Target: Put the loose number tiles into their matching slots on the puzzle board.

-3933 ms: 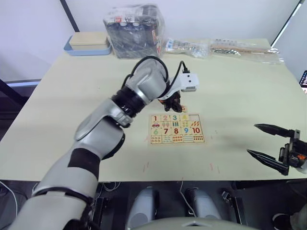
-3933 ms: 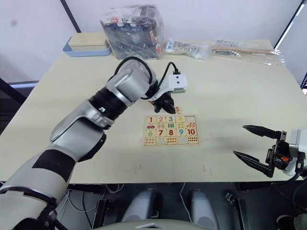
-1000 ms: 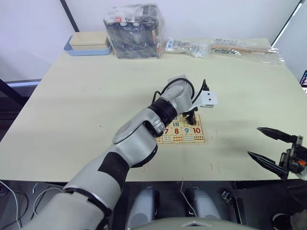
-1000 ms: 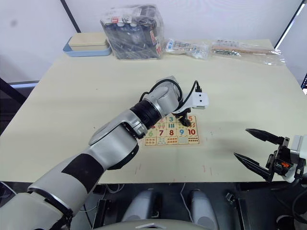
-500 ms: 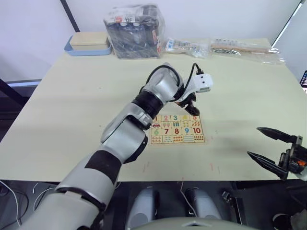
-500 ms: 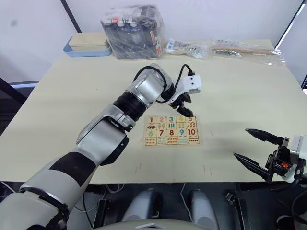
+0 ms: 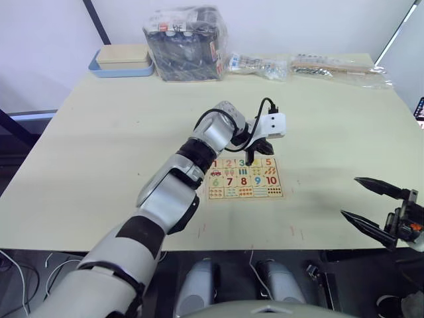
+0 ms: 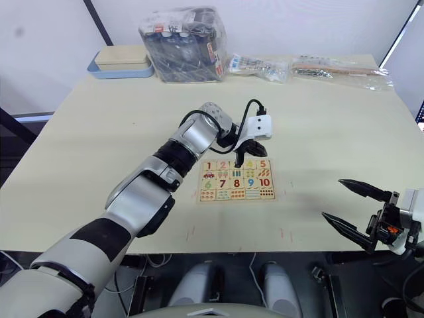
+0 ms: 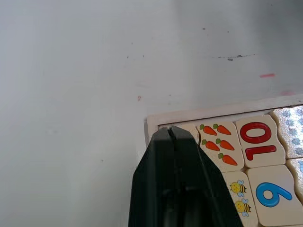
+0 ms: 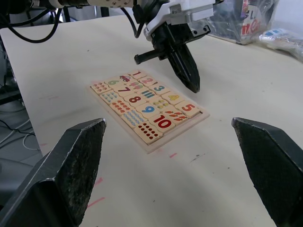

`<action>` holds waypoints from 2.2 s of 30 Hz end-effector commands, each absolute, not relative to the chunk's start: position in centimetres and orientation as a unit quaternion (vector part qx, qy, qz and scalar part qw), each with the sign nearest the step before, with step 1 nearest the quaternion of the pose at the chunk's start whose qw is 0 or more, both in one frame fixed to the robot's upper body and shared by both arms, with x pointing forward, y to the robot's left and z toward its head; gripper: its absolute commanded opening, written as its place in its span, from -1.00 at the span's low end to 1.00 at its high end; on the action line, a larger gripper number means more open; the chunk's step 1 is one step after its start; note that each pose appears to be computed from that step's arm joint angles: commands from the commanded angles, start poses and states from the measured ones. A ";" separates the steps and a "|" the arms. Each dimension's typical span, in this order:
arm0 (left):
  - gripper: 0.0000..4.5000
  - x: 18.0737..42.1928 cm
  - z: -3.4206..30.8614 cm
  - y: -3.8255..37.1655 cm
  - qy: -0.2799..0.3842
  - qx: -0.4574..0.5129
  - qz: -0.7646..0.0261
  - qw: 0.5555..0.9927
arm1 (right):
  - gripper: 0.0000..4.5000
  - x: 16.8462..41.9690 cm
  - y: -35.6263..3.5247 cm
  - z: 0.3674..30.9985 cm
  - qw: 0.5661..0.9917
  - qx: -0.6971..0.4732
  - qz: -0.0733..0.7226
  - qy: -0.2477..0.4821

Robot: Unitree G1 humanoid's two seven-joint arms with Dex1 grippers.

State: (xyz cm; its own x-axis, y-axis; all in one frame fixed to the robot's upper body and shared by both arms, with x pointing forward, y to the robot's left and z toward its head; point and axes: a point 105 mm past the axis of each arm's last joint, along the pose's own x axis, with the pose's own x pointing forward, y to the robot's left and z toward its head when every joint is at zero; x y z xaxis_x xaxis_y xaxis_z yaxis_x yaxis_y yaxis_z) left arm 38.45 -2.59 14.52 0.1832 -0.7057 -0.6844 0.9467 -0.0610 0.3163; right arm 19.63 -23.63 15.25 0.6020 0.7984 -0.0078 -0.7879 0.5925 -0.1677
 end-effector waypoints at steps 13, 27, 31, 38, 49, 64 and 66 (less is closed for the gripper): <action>-0.97 39.6 13.3 -2.9 0.137 0.415 -0.589 0.680 | 1.00 19.5 -23.5 16.3 0.889 -0.090 0.446 -0.057; -0.97 39.4 13.0 -2.9 0.135 0.425 -0.595 0.668 | 1.00 19.1 -23.3 16.4 0.891 -0.089 0.442 -0.057; -0.97 39.4 12.9 -2.9 0.135 0.425 -0.596 0.667 | 1.00 19.1 -23.4 16.3 0.891 -0.089 0.442 -0.057; -0.97 39.9 14.2 -2.7 0.116 0.406 -0.586 0.692 | 1.00 19.2 -23.3 16.4 0.890 -0.088 0.443 -0.059; -0.97 38.5 21.9 3.2 0.025 0.181 -0.563 0.806 | 1.00 19.8 -22.3 16.7 0.880 -0.087 0.462 -0.067; -0.97 33.1 22.1 14.1 -0.032 0.075 -0.389 0.918 | 1.00 21.8 -21.5 17.8 0.871 -0.074 0.480 -0.078; -0.97 31.7 21.3 15.9 -0.029 0.068 -0.379 0.923 | 1.00 21.9 -21.7 18.1 0.873 -0.074 0.475 -0.078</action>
State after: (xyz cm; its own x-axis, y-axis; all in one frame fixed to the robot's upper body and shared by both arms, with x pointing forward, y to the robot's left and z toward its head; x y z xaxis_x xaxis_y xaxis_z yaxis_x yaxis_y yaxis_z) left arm 32.34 15.92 19.26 0.7187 -0.6920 -0.0682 0.6952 0.7128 0.0927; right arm 21.98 -21.56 17.17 0.5373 0.8417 0.0531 -0.8246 0.5374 -0.1768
